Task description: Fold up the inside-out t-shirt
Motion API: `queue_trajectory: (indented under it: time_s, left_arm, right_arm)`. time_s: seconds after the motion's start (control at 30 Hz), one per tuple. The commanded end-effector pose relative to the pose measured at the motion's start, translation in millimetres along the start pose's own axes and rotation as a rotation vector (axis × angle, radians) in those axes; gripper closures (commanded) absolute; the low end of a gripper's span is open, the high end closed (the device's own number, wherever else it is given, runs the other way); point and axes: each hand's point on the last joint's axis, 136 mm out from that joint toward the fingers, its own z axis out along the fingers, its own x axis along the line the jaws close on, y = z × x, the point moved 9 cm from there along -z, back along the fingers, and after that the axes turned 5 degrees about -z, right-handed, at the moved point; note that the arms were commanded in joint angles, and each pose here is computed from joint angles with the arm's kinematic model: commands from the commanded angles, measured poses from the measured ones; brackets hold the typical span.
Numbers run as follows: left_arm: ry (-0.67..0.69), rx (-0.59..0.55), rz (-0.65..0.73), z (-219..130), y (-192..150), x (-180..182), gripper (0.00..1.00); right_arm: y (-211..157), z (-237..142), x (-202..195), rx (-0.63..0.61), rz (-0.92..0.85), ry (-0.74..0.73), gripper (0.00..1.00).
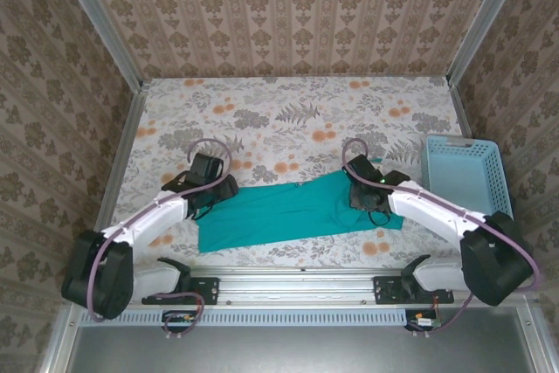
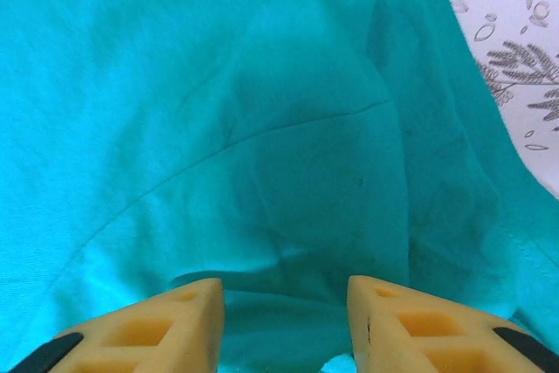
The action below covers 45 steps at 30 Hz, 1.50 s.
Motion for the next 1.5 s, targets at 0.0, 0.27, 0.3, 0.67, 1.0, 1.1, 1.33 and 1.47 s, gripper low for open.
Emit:
queue_trajectory:
  time_s: [0.0, 0.27, 0.3, 0.67, 1.0, 1.1, 1.33, 1.47]
  left_arm:
    - [0.016, -0.003, 0.022, 4.6, 3.4, -1.7, 0.36]
    - [0.042, 0.001, -0.005, 9.2, 10.3, 8.9, 0.36]
    - [0.044, 0.0, -0.01, 9.3, 11.6, 10.4, 0.36]
    - [0.05, 0.004, -0.025, 9.2, 16.6, 16.9, 0.36]
    - [0.049, 0.016, -0.052, 15.7, 16.1, 24.7, 0.35]
    - [0.045, 0.024, -0.058, 18.4, 15.7, 24.8, 0.35]
    - [0.068, 0.041, -0.087, 24.3, 11.5, 32.9, 0.35]
    - [0.088, 0.044, -0.118, 27.6, 8.1, 41.8, 0.35]
  right_arm:
    - [-7.1, 7.0, -1.1, 0.042, -0.029, -0.01, 0.58]
    - [-46.8, -8.0, 3.8, 0.098, -0.048, 0.074, 0.73]
    - [-49.0, -10.3, 3.8, 0.11, -0.049, 0.092, 0.74]
    - [36.5, -30.1, -28.2, -0.089, 0.083, 0.101, 0.58]
    - [97.6, 32.7, -26.2, -0.012, 0.112, 0.1, 0.53]
    - [106.0, 48.6, -24.9, 0.027, 0.125, 0.093, 0.52]
    - [120.4, 64.7, -22.5, 0.052, 0.126, 0.081, 0.83]
    - [135.2, 49.9, -32.3, 0.002, 0.13, 0.031, 0.96]
